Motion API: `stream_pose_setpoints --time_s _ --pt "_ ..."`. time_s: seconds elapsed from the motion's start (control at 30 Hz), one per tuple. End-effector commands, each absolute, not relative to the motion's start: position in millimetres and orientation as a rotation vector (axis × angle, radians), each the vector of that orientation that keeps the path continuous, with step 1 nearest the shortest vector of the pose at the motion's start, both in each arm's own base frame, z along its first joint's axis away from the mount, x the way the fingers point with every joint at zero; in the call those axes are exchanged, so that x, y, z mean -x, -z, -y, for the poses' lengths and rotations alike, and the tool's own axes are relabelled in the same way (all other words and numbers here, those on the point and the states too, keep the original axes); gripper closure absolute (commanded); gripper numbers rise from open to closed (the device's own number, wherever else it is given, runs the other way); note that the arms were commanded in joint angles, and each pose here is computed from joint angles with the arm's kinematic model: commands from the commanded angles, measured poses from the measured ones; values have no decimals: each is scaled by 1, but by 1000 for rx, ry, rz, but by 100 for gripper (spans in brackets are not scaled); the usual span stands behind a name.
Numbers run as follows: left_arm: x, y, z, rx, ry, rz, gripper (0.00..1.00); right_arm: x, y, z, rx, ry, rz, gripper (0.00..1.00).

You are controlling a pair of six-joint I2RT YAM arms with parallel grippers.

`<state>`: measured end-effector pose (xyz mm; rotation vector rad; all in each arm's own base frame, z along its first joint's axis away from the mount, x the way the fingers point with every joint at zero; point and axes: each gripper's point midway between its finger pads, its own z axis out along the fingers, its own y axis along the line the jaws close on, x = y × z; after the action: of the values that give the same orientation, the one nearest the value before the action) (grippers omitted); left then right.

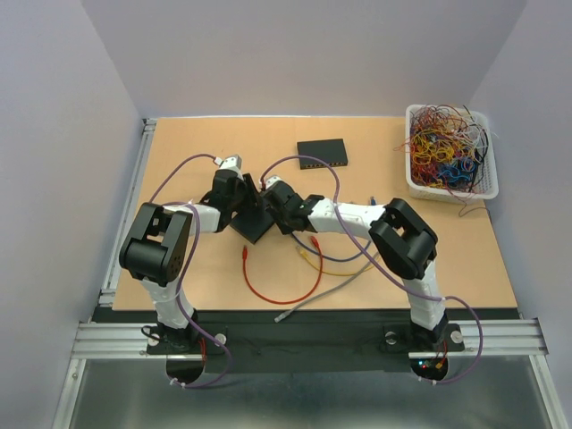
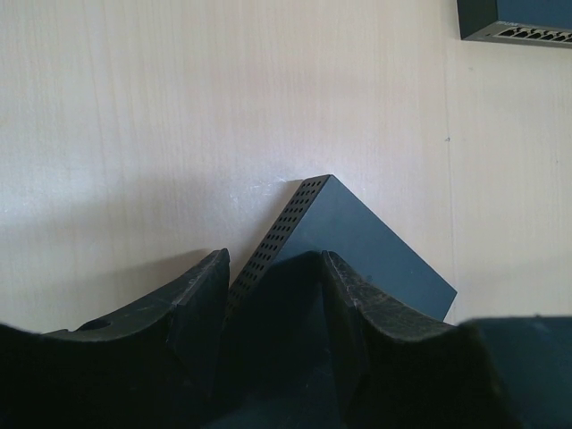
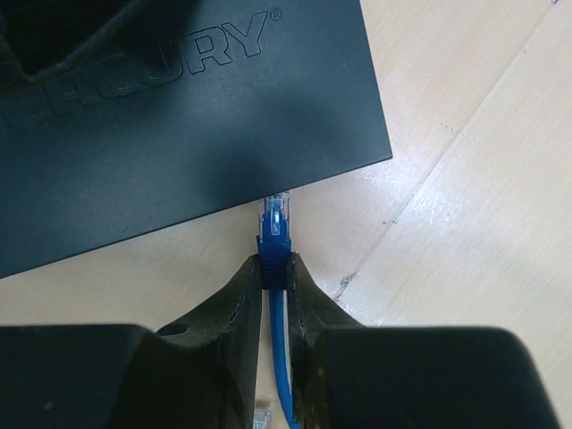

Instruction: Insert the plug into the switch port

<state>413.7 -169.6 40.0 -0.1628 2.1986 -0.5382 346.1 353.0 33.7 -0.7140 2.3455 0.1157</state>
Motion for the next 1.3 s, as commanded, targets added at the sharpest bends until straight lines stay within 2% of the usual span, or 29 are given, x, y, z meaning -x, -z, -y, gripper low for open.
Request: stream_pose_setpoints --time_s 0.0,0.5,0.93,1.27 --pt "-396 -28 185 84 592 -2289 45 -372 -63 -376 699 -141 -2204 100" --pt "-393 -25 188 17 592 -2325 45 -380 -72 -379 781 -138 -2129 100" --pt "-388 -24 194 -25 631 -2334 45 -382 -119 -395 860 -348 -1909 100" --pt "-385 -17 199 -46 655 -2371 45 -396 -106 -396 838 -372 -1903 99"
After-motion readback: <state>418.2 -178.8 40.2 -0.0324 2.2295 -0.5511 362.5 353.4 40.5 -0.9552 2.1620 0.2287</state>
